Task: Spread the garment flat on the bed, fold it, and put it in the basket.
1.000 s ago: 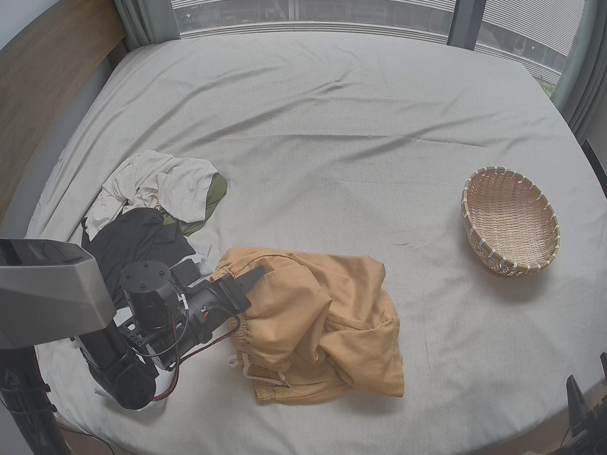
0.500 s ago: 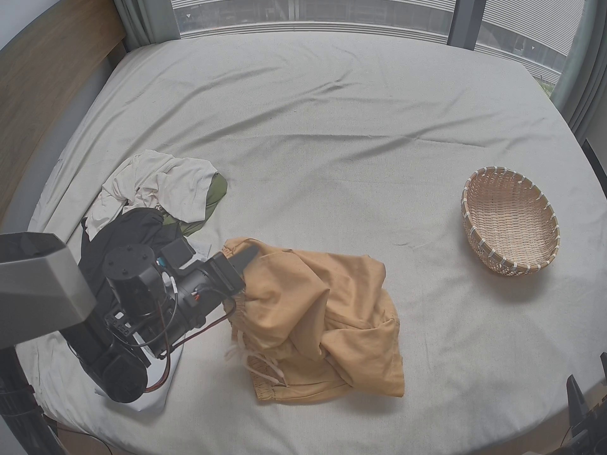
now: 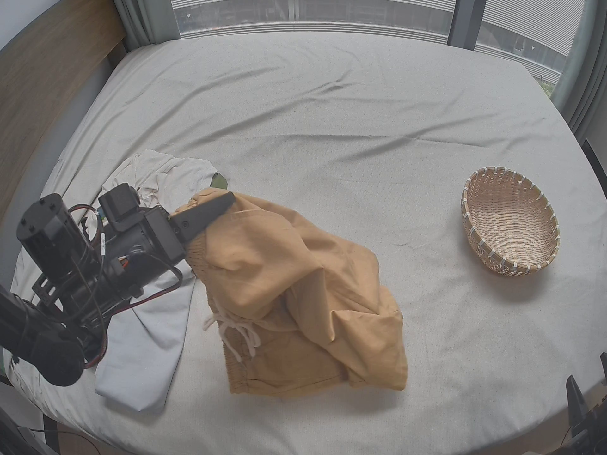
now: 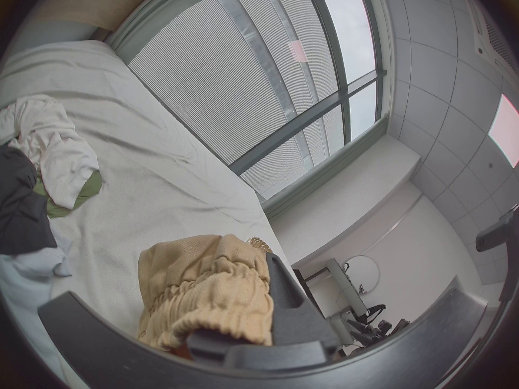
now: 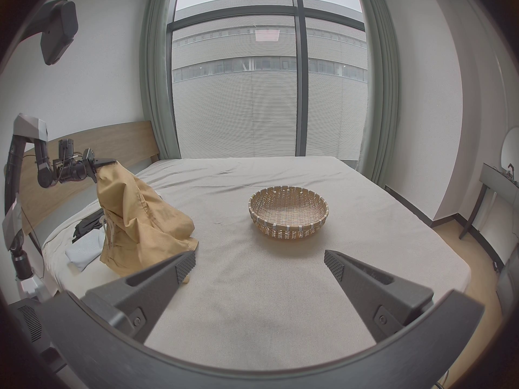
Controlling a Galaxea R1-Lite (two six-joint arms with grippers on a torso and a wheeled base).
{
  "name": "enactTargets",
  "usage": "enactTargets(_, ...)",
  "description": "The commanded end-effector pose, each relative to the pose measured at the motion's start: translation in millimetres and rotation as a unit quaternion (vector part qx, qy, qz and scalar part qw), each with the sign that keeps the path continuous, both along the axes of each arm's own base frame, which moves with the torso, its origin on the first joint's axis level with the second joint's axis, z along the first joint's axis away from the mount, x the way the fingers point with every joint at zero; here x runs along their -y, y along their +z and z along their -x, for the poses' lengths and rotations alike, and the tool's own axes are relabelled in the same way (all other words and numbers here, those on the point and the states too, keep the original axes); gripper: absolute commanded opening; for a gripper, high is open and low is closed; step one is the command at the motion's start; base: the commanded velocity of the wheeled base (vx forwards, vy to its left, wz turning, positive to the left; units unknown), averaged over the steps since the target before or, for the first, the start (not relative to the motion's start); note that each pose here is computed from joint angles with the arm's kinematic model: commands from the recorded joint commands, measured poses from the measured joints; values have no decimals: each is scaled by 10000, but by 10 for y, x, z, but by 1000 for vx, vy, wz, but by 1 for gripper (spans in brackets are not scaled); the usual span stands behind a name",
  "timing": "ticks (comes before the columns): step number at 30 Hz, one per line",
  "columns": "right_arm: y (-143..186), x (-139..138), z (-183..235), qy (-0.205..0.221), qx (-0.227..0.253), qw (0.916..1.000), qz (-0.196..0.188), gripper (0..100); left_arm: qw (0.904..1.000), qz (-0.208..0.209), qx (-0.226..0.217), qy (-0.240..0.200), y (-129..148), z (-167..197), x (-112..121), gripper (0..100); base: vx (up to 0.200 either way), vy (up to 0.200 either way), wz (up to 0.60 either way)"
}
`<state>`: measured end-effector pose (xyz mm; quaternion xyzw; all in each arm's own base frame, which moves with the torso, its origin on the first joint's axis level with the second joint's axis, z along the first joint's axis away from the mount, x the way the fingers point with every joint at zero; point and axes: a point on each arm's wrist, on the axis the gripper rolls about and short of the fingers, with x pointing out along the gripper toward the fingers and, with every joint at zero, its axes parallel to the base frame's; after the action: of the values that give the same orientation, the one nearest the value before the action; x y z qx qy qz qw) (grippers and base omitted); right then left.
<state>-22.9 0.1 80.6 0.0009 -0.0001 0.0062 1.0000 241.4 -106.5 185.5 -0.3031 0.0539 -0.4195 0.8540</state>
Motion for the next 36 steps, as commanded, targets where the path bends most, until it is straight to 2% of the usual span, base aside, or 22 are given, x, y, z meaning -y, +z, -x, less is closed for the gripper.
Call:
enactTargets(1,-50,-1,0,7,-31,10000,24,100,9993,-169,326,26,153,145,-76,0,0,0,0)
enactTargets(5,-51,-1,2,7,-24,10000,24,100,9978,-534,371,-152,39,165,40,0,0,0,0)
enactTargets(12,-51,-1,2,7,-24,10000,24,100,9976,-557,366,-196,12,107,119,0,0,0,0)
enactTargets(19,-47,0,-1,-16,22,10000,-30,100,9977,-520,432,-54,48,74,88,0,0,0,0)
enactTargets(22,34,-1,13,8,283,9996,-7,100,9977,-517,436,-15,52,66,78,0,0,0,0)
enactTargets(24,251,-2,76,8,681,9977,-15,100,9977,-525,435,-14,46,70,76,0,0,0,0)
enactTargets(26,339,0,106,55,788,9969,-24,100,9977,-528,428,-15,45,69,76,0,0,0,0)
enactTargets(28,505,10,47,485,492,9974,-216,100,9977,-522,442,-14,50,68,77,0,0,0,0)
enactTargets(31,625,11,-64,1159,51,9885,-972,100,9977,-522,442,-6,50,62,75,0,0,0,0)
enactTargets(33,731,-11,-173,1500,-362,9763,-1514,100,9977,-523,440,17,50,57,64,0,0,0,0)
enactTargets(34,731,-11,-173,1500,-362,9763,-1514,100,9977,-523,440,17,50,57,64,0,0,0,0)
enactTargets(35,811,-46,-293,1755,-766,9630,-1897,100,9976,-526,437,78,49,39,37,0,0,0,0)
enactTargets(36,845,-65,-343,1884,-897,9573,-2000,100,9976,-529,429,93,43,30,32,0,0,0,0)
